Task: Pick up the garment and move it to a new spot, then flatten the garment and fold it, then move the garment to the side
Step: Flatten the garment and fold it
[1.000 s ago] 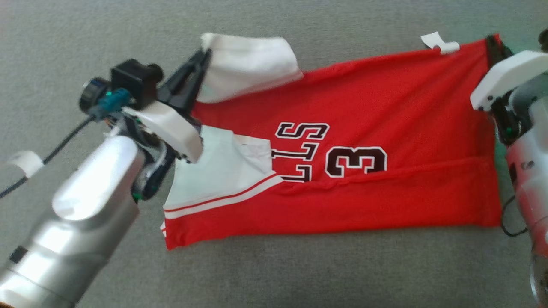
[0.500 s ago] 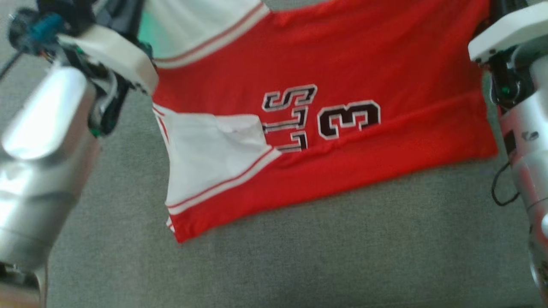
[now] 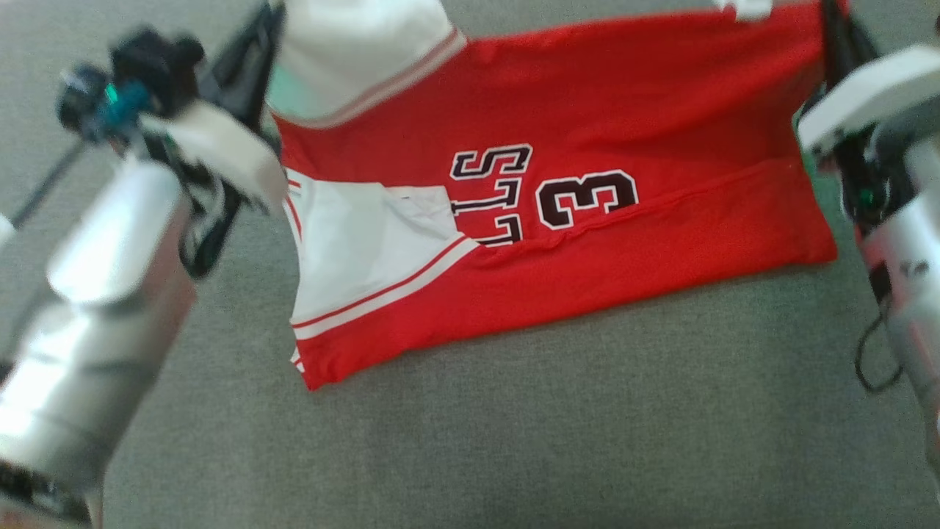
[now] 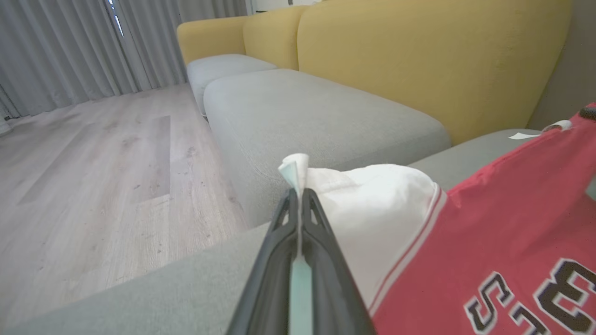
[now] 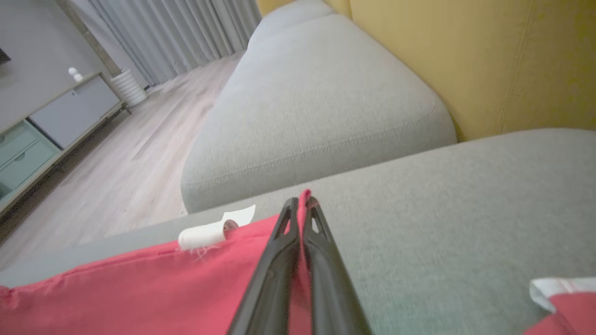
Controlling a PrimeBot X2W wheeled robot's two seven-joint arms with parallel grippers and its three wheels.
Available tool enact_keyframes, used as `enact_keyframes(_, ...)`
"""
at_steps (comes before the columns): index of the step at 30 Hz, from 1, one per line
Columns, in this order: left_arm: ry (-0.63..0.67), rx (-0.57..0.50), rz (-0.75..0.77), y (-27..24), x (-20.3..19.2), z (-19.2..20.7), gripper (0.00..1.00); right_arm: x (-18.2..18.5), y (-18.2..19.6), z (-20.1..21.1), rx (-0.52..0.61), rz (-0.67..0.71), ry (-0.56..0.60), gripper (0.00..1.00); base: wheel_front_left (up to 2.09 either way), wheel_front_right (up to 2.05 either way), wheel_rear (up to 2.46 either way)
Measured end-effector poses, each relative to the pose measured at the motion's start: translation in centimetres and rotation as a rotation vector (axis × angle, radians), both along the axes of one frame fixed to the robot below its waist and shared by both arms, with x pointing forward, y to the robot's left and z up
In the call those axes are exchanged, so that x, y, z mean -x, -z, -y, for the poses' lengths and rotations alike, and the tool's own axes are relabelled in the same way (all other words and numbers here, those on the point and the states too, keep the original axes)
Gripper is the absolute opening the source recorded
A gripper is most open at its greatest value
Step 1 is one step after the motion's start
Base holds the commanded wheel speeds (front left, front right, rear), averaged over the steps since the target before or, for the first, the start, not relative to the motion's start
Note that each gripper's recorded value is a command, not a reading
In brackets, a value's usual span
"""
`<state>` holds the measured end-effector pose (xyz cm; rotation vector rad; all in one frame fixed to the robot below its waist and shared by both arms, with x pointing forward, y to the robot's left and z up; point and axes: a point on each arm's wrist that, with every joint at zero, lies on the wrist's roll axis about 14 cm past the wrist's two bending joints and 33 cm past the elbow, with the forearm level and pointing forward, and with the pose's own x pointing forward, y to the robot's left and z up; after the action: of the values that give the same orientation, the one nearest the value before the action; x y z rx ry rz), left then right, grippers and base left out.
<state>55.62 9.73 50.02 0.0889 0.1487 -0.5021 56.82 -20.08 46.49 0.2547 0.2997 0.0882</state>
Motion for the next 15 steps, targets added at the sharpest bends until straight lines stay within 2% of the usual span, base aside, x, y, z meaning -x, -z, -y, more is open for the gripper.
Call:
enact_keyframes(9,0.082,-0.026,-0.208,3.6,8.3,-0.4,0.0,5.6,3.5,0.6,0.024,-0.219,-0.063,0.0,0.0,0.0,0.0)
enact_keyframes(15,0.146,-0.051,-0.348,5.4,14.0,-0.1,0.0,8.8,5.2,1.1,0.08,-0.36,-0.119,0.0,0.0,0.0,0.0)
